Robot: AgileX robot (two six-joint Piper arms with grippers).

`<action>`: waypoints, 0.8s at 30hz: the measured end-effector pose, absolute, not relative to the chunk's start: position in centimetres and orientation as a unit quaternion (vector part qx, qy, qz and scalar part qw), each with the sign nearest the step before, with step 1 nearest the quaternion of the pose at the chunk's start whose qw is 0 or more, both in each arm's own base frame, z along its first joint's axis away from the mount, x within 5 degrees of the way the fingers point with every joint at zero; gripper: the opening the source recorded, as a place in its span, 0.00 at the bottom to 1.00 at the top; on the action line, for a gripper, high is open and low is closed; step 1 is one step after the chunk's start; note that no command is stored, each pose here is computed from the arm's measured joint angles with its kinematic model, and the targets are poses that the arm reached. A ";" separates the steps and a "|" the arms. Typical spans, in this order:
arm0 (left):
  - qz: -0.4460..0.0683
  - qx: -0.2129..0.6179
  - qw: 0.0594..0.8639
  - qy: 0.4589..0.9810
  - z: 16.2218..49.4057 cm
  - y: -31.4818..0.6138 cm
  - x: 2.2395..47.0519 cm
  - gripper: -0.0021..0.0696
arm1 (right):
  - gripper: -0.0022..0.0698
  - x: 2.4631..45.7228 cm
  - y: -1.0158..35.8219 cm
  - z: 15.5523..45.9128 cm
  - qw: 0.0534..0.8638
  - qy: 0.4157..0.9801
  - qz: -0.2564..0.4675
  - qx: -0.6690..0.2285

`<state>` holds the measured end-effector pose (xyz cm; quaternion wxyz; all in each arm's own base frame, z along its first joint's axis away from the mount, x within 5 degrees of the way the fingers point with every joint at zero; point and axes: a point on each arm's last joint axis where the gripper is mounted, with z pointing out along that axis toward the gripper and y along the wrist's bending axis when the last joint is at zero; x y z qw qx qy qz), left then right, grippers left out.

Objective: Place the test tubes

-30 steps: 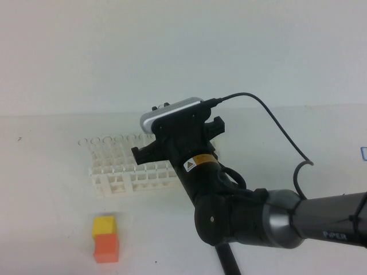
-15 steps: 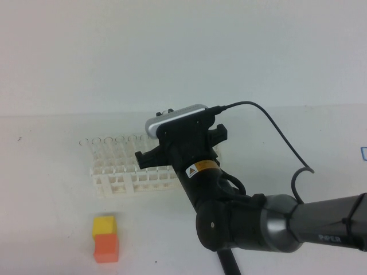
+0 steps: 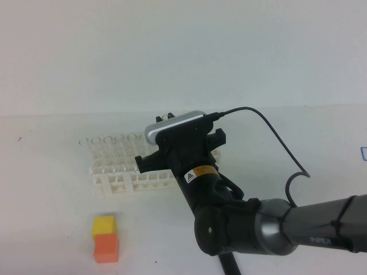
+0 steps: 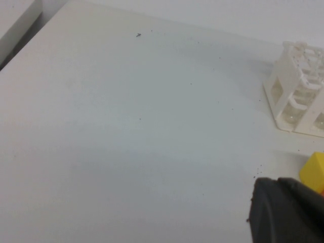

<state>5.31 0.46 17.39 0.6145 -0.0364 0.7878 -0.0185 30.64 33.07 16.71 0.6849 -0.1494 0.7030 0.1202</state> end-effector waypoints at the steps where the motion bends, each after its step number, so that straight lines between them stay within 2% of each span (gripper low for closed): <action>1: -0.018 -0.036 0.615 0.788 17.4 0.5 5.3 0.03 | 0.21 30.7 33.1 16.7 0.686 0.702 0.120 -0.148; 24: -0.018 -0.036 0.615 0.788 17.4 0.5 5.3 0.03 | 0.20 30.8 33.2 14.6 0.676 0.712 0.113 -0.154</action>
